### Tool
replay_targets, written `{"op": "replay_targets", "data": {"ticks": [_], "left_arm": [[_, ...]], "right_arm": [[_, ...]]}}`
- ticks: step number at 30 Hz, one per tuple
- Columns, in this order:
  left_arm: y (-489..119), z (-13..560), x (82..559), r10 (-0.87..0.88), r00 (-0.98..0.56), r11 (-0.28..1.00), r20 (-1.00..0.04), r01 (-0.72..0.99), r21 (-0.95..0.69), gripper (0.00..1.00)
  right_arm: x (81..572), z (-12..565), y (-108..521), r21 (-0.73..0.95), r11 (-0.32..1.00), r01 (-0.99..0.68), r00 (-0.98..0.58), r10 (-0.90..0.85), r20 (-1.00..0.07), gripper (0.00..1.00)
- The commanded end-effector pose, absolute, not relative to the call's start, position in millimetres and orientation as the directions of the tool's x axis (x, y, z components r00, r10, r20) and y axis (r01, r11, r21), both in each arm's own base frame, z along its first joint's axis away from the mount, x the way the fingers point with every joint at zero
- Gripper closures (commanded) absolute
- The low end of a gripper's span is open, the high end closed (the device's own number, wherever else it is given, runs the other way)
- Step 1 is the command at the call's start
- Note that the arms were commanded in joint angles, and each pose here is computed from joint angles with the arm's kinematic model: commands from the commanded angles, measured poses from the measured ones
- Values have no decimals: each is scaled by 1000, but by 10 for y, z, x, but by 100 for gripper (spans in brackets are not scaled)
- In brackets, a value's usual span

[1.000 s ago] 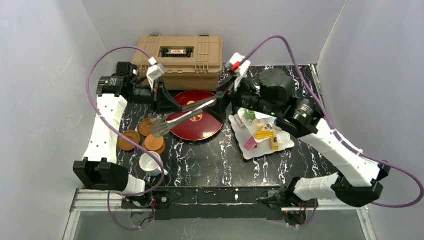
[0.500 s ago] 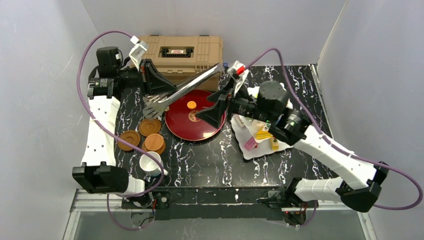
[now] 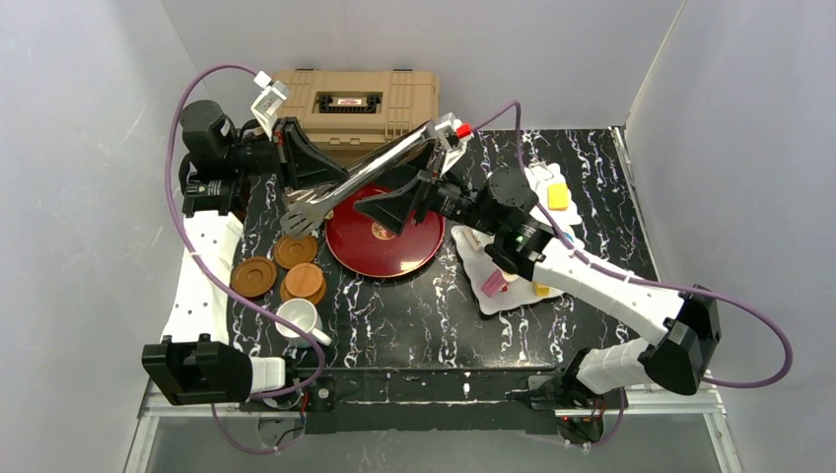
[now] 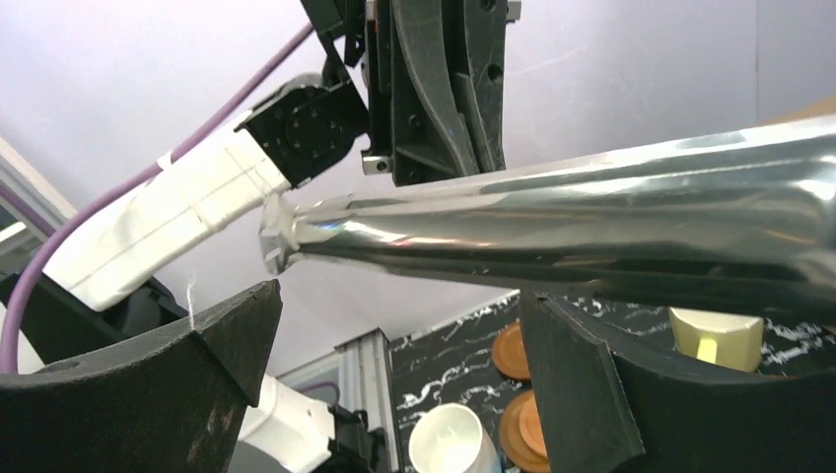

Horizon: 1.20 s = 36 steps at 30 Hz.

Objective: Serve the afternoon tea
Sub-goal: Pick up the clamp from the center of the board.

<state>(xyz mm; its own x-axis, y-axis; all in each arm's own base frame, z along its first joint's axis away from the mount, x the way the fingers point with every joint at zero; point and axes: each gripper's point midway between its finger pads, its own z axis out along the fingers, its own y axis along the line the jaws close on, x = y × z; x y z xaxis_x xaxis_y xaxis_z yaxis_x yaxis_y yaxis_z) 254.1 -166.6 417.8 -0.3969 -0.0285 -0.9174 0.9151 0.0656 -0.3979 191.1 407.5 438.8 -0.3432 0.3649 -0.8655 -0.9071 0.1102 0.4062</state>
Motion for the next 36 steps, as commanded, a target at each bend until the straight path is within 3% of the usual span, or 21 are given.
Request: {"op": "replay_targets", "data": {"ticks": [1, 19, 26, 32, 35, 36], "left_arm": [[-1667, 4316, 2346, -21, -355, 50, -934, 933, -356, 100], [-1688, 4236, 2201, -18, -351, 45, -936, 935, -351, 100], [-1690, 4303, 2311, -41, -351, 91, -935, 931, -353, 100], [-1690, 4276, 2299, -41, -346, 92, -937, 933, -348, 100], [-1690, 4282, 2313, -49, -340, 110, -939, 933, -343, 100], [-1690, 4289, 2319, -52, -338, 116, -940, 932, -342, 94]], "right_arm": [[1922, 4901, 4014, 346, 13, -938, -288, 521, -804, 2], [1996, 5126, 4175, 366, -217, -905, -419, 609, -674, 2], [2013, 4974, 4266, 406, -197, -892, -442, 561, -700, 22], [1988, 4862, 4212, 399, -132, -907, -405, 529, -746, 25], [1992, 4836, 4247, 401, -136, -906, -410, 518, -751, 38], [2019, 4810, 4264, 408, -124, -904, -410, 514, -753, 44]]}}
